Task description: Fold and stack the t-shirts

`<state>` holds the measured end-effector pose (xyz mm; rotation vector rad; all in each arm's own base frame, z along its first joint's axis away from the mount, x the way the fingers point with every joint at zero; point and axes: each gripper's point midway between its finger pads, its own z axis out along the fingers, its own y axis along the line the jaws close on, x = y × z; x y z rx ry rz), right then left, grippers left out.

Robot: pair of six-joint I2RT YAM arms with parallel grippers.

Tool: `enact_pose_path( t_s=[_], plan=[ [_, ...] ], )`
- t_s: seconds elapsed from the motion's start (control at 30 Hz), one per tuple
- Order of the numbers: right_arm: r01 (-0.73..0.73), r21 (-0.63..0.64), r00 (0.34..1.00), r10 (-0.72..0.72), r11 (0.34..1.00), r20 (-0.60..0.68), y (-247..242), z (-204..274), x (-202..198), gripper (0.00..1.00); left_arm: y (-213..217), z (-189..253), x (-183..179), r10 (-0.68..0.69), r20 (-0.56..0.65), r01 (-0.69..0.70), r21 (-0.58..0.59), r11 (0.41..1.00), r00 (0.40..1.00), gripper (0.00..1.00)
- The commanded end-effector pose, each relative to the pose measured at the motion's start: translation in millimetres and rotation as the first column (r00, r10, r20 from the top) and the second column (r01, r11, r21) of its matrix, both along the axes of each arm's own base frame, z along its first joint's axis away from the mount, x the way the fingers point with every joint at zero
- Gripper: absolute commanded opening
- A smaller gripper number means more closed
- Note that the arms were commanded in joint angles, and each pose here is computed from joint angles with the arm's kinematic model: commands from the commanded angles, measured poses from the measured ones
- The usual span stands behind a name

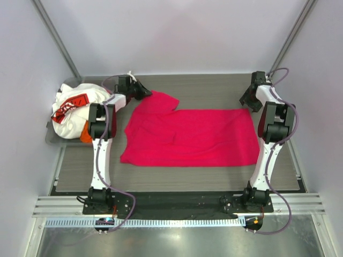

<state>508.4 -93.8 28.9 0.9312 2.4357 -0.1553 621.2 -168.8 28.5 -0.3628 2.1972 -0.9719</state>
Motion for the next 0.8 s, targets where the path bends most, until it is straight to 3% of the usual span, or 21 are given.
enact_pose_path(
  t_s=[0.0,0.4,0.63,0.77],
  plan=[
    [-0.041,-0.010,0.998,0.042,0.999,0.041,4.0,10.1,18.9,0.66,21.1,-20.4,-3.2,0.075,-0.050,-0.075,0.009,0.997,0.996,0.00],
    [0.005,0.004,1.000,-0.005,1.000,0.011,7.0,-7.4,-10.7,0.39,25.0,-18.6,-1.7,0.097,-0.040,-0.097,0.000,0.995,0.994,0.00],
    [-0.010,0.022,1.000,0.010,1.000,0.022,14.5,-8.9,-13.9,0.01,26.4,-23.1,-1.7,0.102,-0.057,-0.102,0.004,0.995,0.993,0.00],
    [-0.016,0.019,0.999,0.015,1.000,0.041,19.6,-0.3,-15.1,0.01,23.5,-24.5,4.3,0.097,-0.085,-0.099,-0.011,0.995,0.992,0.00]
  ],
)
